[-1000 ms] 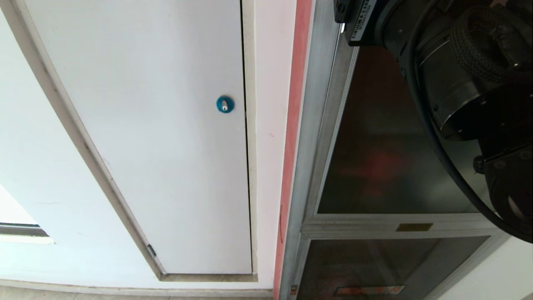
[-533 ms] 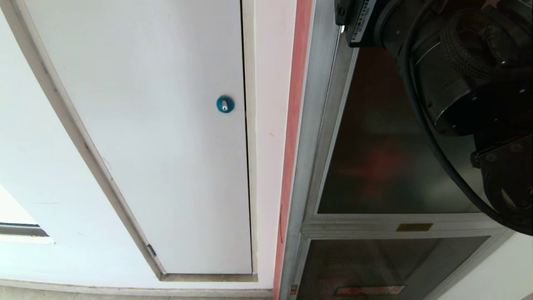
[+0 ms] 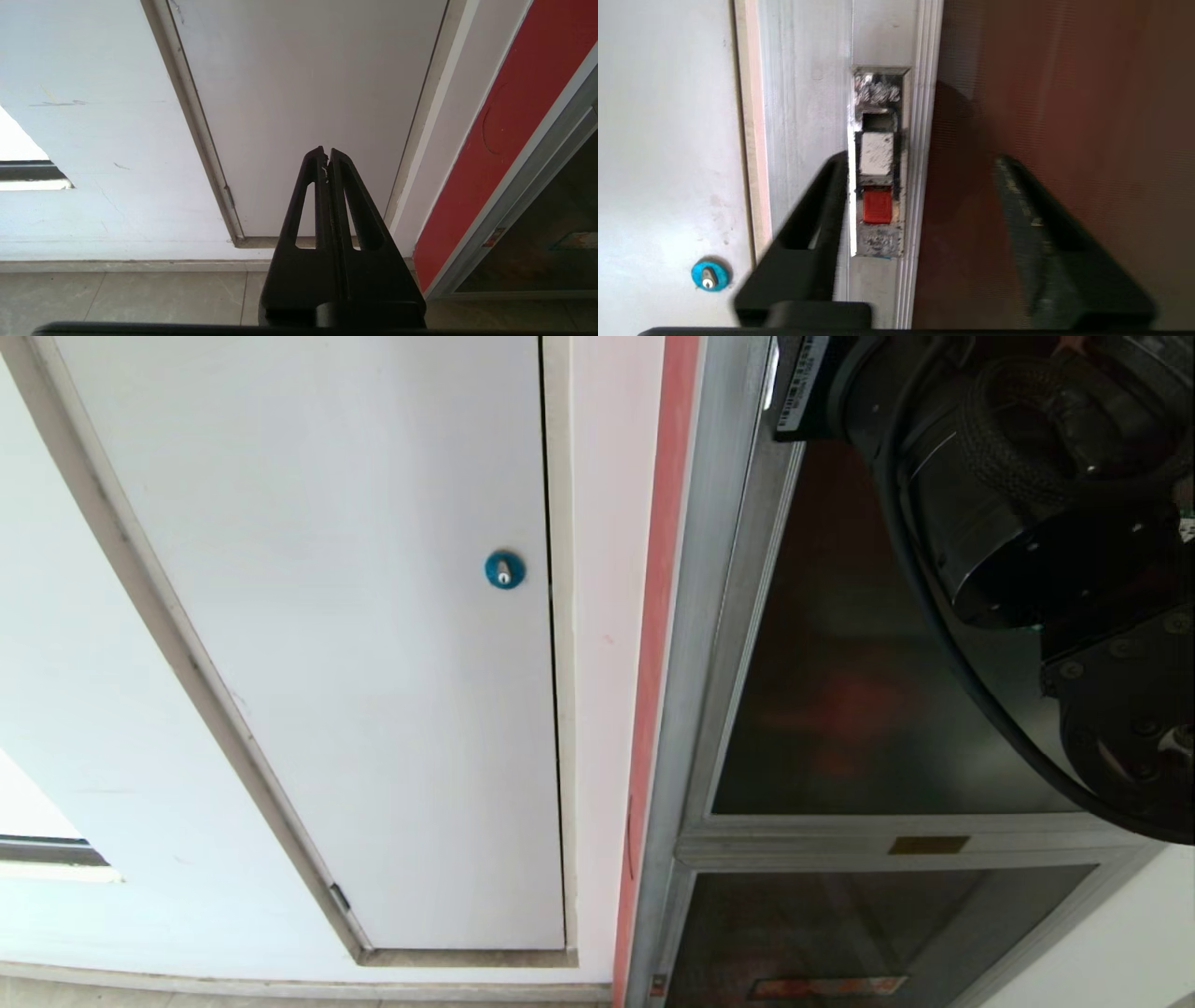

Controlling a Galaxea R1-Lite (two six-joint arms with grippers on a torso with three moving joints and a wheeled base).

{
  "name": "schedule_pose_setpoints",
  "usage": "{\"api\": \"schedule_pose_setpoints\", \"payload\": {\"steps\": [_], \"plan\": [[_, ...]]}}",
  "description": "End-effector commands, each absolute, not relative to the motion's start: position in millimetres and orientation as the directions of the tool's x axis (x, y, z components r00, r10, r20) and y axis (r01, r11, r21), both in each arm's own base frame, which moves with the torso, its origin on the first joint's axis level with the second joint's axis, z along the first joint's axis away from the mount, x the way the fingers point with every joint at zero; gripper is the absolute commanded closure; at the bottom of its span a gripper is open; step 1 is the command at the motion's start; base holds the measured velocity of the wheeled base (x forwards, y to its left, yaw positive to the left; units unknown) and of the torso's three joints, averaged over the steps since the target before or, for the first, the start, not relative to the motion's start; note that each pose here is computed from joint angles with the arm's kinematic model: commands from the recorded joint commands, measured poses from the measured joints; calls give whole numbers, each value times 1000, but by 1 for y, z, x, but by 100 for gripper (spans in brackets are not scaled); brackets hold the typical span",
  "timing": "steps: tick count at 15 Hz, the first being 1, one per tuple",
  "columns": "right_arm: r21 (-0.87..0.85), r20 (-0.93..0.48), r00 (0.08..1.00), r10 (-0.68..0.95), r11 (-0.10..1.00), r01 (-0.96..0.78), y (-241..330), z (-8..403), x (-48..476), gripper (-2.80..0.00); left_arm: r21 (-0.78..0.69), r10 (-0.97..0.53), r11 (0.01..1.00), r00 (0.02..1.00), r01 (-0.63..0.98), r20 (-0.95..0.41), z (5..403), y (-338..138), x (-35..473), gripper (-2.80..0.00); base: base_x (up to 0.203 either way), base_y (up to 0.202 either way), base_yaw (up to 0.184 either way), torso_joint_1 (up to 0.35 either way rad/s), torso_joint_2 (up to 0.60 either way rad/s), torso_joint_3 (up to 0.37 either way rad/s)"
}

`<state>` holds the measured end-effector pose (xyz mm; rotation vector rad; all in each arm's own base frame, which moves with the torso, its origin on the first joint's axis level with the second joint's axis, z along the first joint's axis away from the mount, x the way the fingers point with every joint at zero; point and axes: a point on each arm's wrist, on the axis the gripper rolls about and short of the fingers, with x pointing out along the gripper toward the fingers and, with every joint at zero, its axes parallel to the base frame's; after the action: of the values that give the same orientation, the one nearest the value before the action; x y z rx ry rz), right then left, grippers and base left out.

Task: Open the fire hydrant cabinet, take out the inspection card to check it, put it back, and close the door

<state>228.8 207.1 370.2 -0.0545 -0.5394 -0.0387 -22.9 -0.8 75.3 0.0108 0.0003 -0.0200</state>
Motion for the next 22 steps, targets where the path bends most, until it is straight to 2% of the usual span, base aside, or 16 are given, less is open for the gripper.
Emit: {"api": "schedule_pose_setpoints", "payload": {"steps": [1,12,22], "plan": [[-42,515,857,-30,997,60,208,370,232,0,11,-20,1000,1000,20,-2,75,-1,-23,0,0,0,0,0,0,0],[-38,521,853,-38,997,67,205,372,233,0,11,-20,1000,1000,20,-2,75,-1,-23,0,0,0,0,0,0,0],[-17,540,841,-26,999,42,201,383,213,0,11,-20,1000,1000,20,-2,75,-1,-23,0,0,0,0,0,0,0]]}}
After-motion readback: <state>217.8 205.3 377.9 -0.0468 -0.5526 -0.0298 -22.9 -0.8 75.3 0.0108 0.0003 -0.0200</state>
